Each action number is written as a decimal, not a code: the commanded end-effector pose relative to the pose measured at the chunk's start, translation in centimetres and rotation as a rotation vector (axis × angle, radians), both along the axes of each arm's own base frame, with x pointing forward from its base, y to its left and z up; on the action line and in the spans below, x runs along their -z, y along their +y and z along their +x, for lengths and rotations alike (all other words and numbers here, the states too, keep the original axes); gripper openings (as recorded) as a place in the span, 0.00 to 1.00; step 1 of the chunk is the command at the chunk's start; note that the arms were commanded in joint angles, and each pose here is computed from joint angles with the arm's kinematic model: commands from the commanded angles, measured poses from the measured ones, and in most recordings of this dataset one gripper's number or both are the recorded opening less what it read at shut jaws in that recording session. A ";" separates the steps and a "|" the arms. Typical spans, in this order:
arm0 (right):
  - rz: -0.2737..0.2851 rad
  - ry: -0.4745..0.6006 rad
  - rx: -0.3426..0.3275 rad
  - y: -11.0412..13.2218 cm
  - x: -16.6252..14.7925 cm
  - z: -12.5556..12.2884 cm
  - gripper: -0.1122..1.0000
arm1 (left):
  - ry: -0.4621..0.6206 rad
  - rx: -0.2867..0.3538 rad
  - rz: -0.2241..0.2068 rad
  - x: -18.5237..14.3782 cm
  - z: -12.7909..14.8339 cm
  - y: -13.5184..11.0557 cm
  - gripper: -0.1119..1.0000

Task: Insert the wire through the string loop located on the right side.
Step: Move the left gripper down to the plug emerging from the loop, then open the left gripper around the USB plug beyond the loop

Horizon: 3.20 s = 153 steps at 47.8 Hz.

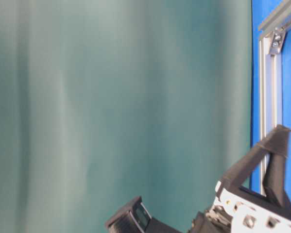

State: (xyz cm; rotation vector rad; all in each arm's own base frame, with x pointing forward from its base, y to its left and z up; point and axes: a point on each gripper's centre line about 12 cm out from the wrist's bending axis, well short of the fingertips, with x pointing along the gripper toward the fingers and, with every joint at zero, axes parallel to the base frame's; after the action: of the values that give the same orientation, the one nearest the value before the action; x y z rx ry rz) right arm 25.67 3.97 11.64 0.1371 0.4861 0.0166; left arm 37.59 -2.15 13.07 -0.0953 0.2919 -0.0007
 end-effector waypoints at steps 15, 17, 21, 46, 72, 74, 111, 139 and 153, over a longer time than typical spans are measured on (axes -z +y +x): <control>0.002 -0.026 0.000 0.1 -0.6 0.5 0.07 | -0.014 0.043 -0.034 -1.1 0.2 -1.9 0.10; 0.003 -0.027 0.000 0.1 -0.6 0.6 0.07 | -0.016 0.043 -0.034 -1.2 0.3 -1.9 0.10; 0.002 -0.026 0.000 0.1 -0.6 0.5 0.07 | -0.022 0.043 -0.034 -1.4 0.6 -2.0 0.10; 0.002 -0.026 0.000 0.1 -0.6 0.5 0.07 | -0.038 0.048 -0.036 -4.1 7.8 -2.7 0.10; 0.003 -0.023 0.000 0.1 -0.6 0.5 0.07 | 0.041 0.042 -0.036 -4.2 10.6 -2.4 0.10; 0.003 -0.024 0.000 0.1 -0.6 0.5 0.07 | 0.041 0.042 -0.036 -4.2 10.7 -2.4 0.11; 0.003 -0.021 -0.002 0.1 -0.6 0.5 0.07 | 0.034 0.040 -0.040 -3.9 10.9 -2.4 0.91; 0.003 -0.021 -0.001 0.1 -0.6 0.5 0.07 | 0.078 0.033 -0.042 0.4 11.6 -2.4 0.91; 0.003 -0.021 -0.001 0.1 -0.6 0.5 0.07 | 0.084 0.040 -0.042 0.5 11.5 -2.8 0.91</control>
State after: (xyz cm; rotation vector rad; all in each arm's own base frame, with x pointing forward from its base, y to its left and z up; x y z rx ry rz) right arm 25.68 3.98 11.61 0.1374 0.4907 0.0172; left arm 48.48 -4.66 10.88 -0.1283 0.4237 -0.0345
